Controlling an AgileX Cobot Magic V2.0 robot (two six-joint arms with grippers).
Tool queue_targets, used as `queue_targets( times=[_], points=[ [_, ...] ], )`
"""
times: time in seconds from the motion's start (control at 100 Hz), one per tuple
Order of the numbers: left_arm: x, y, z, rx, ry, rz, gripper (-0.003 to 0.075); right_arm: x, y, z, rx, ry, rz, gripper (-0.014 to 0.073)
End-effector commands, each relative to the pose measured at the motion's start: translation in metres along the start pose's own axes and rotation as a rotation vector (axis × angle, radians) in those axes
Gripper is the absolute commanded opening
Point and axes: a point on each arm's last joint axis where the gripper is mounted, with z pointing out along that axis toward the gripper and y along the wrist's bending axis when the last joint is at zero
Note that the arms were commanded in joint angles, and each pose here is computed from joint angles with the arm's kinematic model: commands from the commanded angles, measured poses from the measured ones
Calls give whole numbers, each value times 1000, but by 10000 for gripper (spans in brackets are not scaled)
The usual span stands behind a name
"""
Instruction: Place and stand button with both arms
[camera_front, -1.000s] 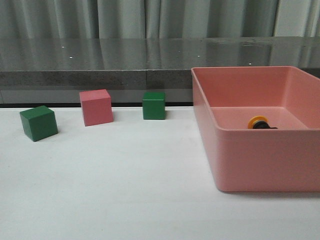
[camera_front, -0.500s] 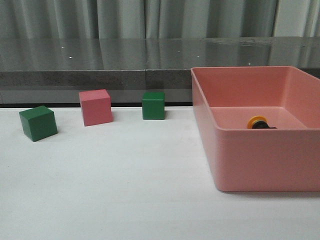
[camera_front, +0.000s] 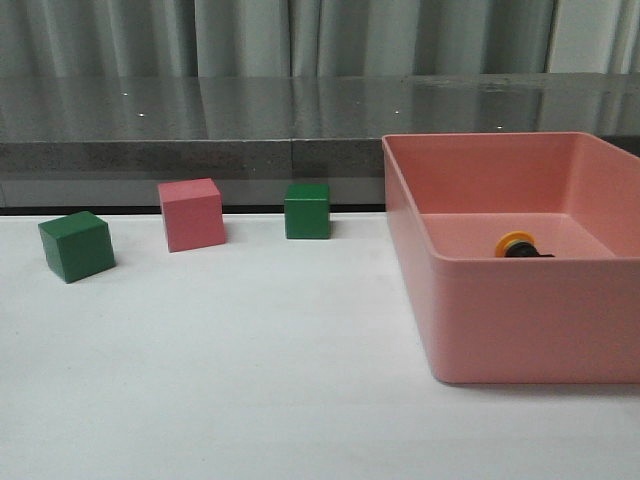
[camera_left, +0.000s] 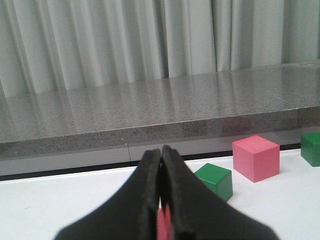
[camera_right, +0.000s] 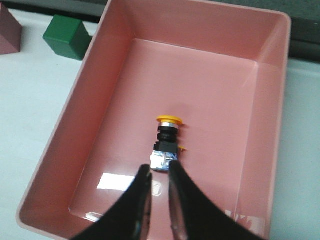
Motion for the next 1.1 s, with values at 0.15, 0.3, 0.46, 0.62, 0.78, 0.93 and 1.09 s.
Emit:
queue_targets(
  times=[0.15,0.3,0.46,0.62,0.78,0.93,1.09],
  points=[
    [0,0,-2,-11,-81,-19,-19,-21,16,24,-47,-58,-90,545],
    [0,0,-2,-11,-81,-19,-19,-20,18,52,-53,-21,-92,557],
    [0,0,-2,-11,-81,-19,-19,-11,13,89,-40,64,-104,557],
    [0,0,-2,-11,-81,-19,-19,0,9,123,-29,138,-116,557],
    [0,0,-2,-11,-81,-19,-19,10,7,148,-29,192,-111,557],
    [0,0,-2,-11,-81,-19,-19,17,4,167,-21,207,-104,557],
    [0,0,-2,-11,-81,-19,-19,23,2,181,-16,217,-102,557]
  ],
)
